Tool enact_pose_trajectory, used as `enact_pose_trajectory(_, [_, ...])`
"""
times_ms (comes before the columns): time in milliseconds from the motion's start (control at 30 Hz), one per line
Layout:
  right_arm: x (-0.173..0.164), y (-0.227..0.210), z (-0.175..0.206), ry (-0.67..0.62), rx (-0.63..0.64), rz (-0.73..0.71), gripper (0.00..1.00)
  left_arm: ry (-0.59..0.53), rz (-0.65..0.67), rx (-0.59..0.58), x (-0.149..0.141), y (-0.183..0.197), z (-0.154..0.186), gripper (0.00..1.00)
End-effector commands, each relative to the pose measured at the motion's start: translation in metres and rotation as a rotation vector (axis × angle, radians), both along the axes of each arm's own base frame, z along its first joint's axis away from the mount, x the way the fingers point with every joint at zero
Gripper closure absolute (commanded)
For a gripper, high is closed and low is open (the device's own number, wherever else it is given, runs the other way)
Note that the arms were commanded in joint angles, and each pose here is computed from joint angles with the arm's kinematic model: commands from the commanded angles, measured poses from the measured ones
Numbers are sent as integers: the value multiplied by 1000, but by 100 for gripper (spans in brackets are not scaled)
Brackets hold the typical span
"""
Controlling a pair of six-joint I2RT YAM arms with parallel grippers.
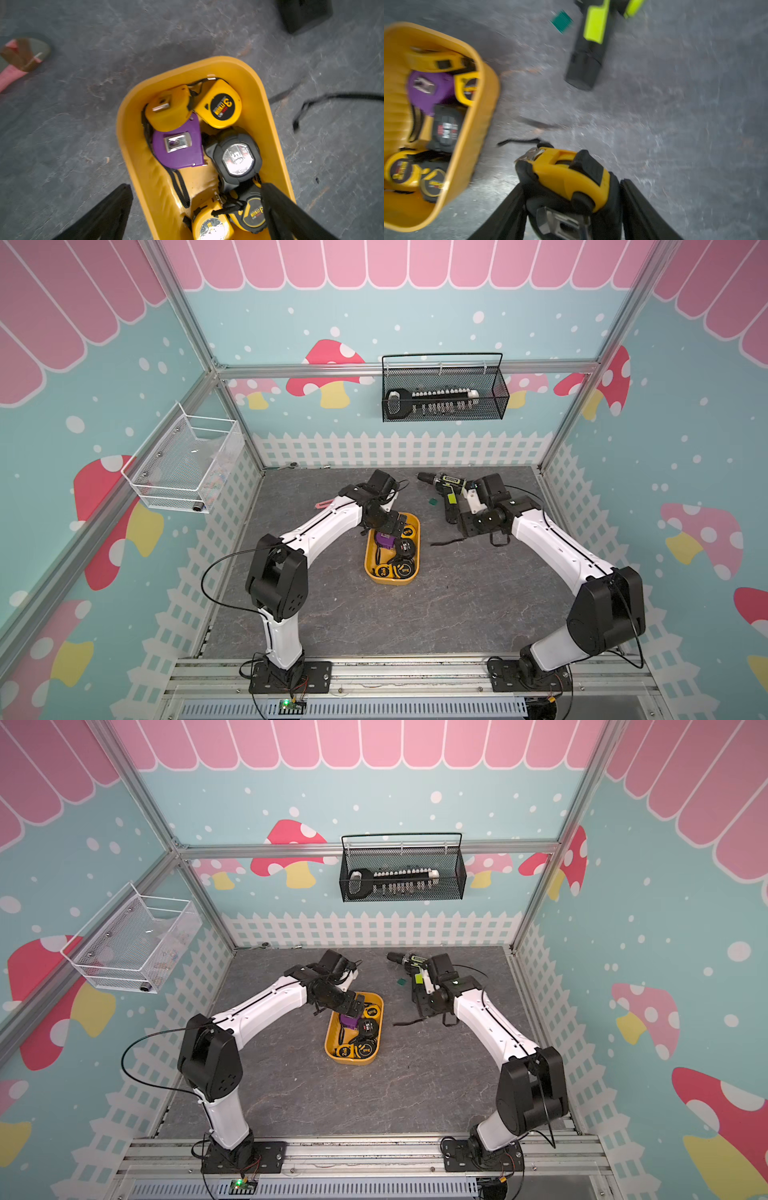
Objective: Take the tape measure out of the storage box
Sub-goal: Place the tape measure at the center of the board.
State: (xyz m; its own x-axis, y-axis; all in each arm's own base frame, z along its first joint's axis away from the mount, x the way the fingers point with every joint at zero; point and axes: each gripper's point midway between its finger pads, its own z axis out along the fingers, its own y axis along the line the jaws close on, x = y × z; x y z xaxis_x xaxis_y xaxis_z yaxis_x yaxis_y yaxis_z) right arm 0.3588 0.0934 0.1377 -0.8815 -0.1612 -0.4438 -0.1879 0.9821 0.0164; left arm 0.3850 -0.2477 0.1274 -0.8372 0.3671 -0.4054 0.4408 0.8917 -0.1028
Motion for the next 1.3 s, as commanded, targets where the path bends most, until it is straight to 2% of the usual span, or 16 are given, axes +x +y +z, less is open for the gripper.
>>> enact_pose_trajectory(0, [-17, -31, -25, 81, 41, -100, 63, 38, -62, 65, -10, -9, -12, 1])
enact_pose_trajectory(133, [-23, -51, -60, 178, 83, -160, 62, 84, -111, 99, -22, -24, -28, 1])
enact_pose_trajectory(300, [-19, -51, -92, 249, 105, -168, 60, 123, -136, 138, -29, -31, -46, 1])
enact_pose_trajectory(400, [-18, -49, -110, 307, 116, -175, 55, 142, -136, 164, -30, -31, -54, 1])
enact_pose_trajectory(467, [-17, -48, -114, 319, 121, -177, 42, 158, -122, 187, -30, -27, -60, 1])
enact_pose_trajectory(533, [-16, -48, -111, 306, 122, -182, 32, 173, -121, 190, -32, -28, -65, 1])
enact_pose_trajectory(667, [-13, -49, -87, 235, 128, -183, 18, 197, -128, 164, -31, -36, -77, 1])
enact_pose_trajectory(800, [-12, -44, -66, 187, 163, -168, 10, 209, -156, 150, -29, -43, -90, 1])
enact_pose_trajectory(967, [-15, -44, -54, 161, 175, -173, 8, 215, -176, 137, -27, -49, -99, 3])
enact_pose_trajectory(1167, [-24, -47, -55, 174, 157, -179, 8, 252, -185, 97, -31, -57, -105, 19])
enact_pose_trajectory(1233, [-27, -45, -56, 184, 162, -179, 8, 265, -190, 85, -33, -60, -107, 28])
enact_pose_trajectory(1267, [-27, -45, -56, 183, 164, -181, 8, 269, -191, 82, -34, -61, -109, 28])
